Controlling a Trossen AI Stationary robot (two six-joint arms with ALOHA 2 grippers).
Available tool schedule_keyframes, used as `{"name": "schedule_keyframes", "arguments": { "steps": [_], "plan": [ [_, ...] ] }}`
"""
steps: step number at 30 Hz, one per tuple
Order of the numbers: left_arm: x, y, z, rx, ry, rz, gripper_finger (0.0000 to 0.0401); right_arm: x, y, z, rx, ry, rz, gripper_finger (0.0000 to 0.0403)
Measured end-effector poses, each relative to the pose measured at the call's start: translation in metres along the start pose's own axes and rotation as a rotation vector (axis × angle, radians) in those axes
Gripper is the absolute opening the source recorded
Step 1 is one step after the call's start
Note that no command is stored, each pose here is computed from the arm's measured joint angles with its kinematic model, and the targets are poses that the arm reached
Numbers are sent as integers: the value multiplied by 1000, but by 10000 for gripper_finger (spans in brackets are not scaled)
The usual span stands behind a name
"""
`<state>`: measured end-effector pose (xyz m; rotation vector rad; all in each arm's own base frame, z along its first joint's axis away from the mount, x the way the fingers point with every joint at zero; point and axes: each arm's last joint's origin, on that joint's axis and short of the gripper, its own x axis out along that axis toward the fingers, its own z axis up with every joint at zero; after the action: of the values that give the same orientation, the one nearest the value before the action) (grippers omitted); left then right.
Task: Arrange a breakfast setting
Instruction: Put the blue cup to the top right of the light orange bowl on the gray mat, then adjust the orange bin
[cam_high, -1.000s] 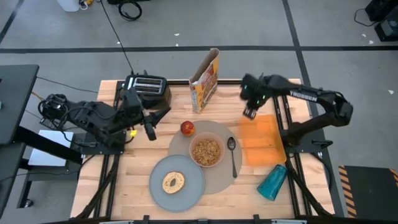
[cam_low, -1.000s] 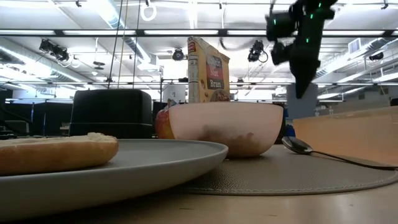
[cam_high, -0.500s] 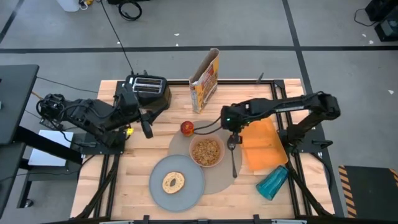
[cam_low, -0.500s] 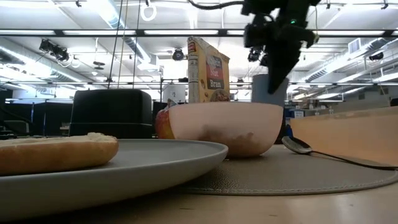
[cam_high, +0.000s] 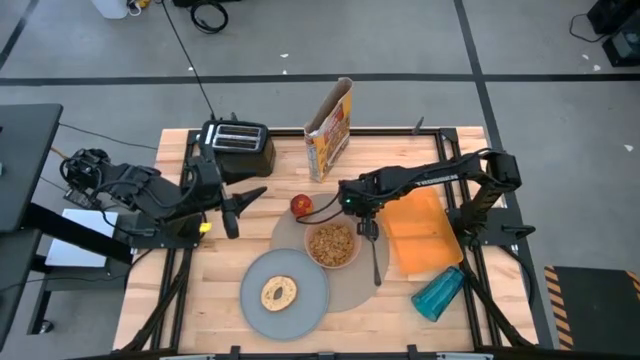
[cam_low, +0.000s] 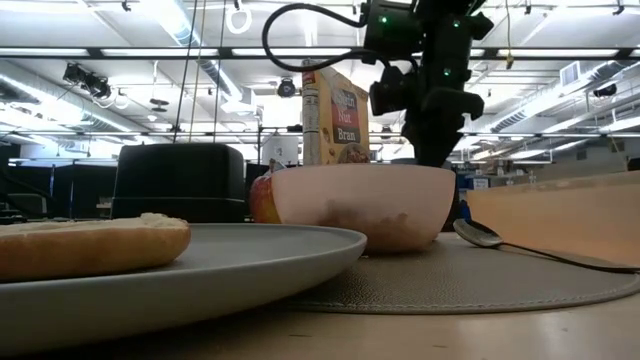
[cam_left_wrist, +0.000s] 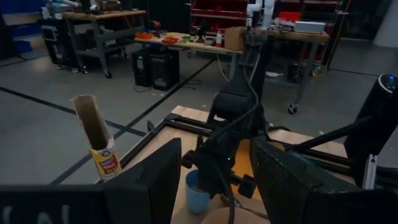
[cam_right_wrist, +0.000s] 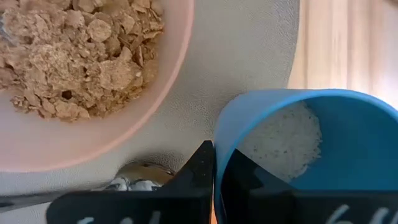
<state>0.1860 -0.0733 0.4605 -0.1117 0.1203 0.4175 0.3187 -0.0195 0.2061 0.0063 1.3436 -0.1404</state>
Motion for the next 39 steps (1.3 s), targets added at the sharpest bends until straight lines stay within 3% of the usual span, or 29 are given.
{"name": "schedule_keyframes", "arguments": {
  "steps": [7,15,22,27,30,35,39],
  "plan": [
    [0,0,0,0,1,-1,197,0,1,1,0,-6,17,38],
    [0,0,0,2,1,-1,197,-21,-1,-3,86,-59,45,118],
    [0,0,0,-10,1,-1,197,-72,-7,-36,420,-43,35,184],
    [0,0,0,-28,1,-1,197,-98,-2,-71,686,44,39,191],
    [0,-1,-1,-39,2,-1,197,-93,8,-82,787,51,69,180],
    [0,-1,-1,-48,2,-1,197,-59,27,-87,924,48,101,159],
    [-1,-2,-1,-41,4,-8,197,-33,36,-85,995,52,66,146]
  ]
}}
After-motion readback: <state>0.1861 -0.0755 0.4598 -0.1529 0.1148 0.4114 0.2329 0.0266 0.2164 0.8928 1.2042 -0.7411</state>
